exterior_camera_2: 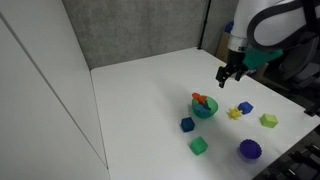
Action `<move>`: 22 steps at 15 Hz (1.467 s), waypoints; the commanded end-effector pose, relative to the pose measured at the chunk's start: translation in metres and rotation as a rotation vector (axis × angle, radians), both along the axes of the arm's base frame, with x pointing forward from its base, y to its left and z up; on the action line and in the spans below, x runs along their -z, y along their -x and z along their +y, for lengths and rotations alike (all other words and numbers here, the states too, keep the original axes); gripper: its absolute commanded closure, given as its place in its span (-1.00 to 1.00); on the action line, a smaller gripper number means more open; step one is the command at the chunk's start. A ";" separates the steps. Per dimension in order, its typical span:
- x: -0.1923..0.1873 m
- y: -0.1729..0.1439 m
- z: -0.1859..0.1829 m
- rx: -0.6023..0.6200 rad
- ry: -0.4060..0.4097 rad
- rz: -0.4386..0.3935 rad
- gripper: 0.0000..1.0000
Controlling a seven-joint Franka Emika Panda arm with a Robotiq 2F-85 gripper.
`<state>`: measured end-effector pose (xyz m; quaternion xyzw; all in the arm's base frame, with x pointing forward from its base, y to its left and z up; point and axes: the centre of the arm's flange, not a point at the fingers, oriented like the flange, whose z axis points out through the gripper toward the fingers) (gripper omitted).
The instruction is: Put the yellow object inside the green bowl
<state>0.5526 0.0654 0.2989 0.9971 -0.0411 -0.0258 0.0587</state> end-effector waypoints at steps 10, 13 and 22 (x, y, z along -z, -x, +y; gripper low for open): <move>0.105 0.020 -0.105 0.126 0.007 -0.005 -1.00; 0.116 0.022 -0.114 0.140 0.013 0.005 -1.00; 0.160 0.024 -0.131 0.178 -0.016 -0.021 -1.00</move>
